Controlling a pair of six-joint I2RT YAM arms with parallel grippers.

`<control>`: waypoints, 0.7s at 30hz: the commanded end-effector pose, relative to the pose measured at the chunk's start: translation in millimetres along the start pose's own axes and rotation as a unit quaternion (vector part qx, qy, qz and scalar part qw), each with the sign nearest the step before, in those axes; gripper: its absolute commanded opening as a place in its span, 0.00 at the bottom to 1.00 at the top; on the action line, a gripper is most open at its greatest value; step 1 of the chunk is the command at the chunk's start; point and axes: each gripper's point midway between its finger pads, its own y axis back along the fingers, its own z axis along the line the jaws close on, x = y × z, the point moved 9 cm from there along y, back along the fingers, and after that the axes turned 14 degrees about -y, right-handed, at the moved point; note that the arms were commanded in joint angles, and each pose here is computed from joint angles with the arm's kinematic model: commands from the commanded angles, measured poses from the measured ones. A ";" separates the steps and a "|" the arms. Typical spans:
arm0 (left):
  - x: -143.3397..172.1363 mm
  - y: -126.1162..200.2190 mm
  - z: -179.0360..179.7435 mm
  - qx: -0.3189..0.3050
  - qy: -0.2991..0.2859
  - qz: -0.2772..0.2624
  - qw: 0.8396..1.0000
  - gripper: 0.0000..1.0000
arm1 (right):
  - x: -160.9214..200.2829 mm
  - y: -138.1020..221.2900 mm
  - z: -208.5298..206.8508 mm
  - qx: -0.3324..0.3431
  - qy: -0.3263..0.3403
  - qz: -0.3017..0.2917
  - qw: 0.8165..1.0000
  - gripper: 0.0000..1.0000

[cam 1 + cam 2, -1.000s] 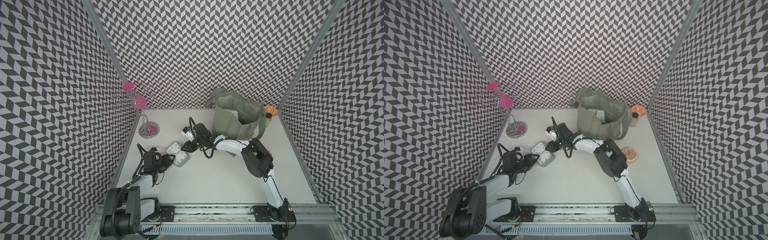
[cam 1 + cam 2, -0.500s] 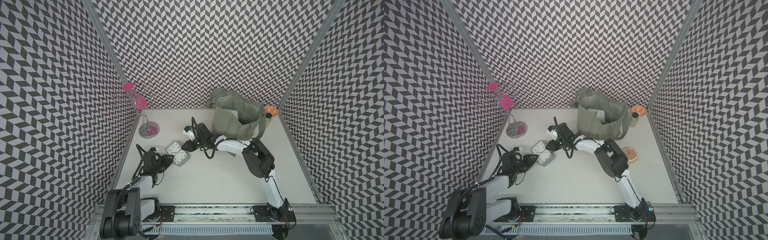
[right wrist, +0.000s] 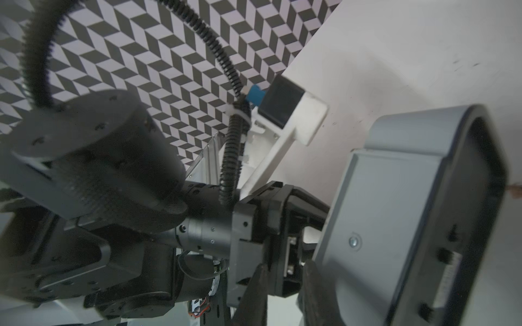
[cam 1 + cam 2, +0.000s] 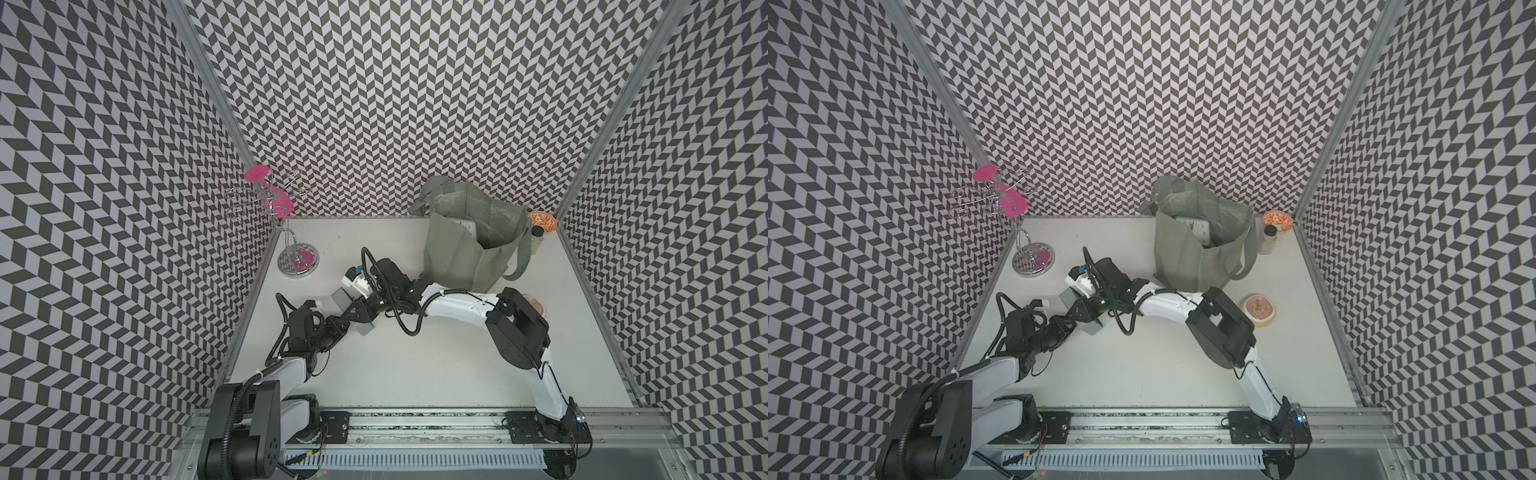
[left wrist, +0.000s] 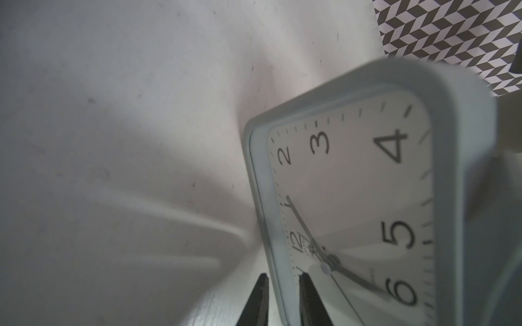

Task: Put the alarm clock into the canvas bag
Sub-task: Adjust the alarm at the center of the board.

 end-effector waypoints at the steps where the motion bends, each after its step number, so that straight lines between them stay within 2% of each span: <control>1: 2.5 2.1 -3.0 0.011 -0.005 0.000 1.000 0.22 | -3.5 10.1 5.5 0.002 0.009 -0.011 1.000 0.23; 5: 1.2 5.1 -5.4 0.012 -0.009 -0.006 1.000 0.22 | -6.9 21.8 28.7 0.019 0.043 -0.032 0.998 0.27; 8: -1.9 7.7 -9.0 0.015 -0.013 -0.010 1.000 0.22 | -10.4 37.4 46.9 0.051 0.068 -0.064 0.994 0.33; 11: -5.0 11.0 -13.0 0.017 -0.014 -0.015 1.000 0.25 | -10.9 52.2 53.4 0.087 0.074 -0.092 0.989 0.43; 18: -5.6 12.0 -15.7 0.023 -0.011 -0.013 1.000 0.31 | -13.9 68.5 41.5 0.201 0.082 -0.132 0.967 0.77; 21: -3.9 11.6 -16.1 0.021 -0.007 -0.010 1.000 0.34 | -14.3 62.7 31.4 0.235 0.074 -0.118 0.962 0.82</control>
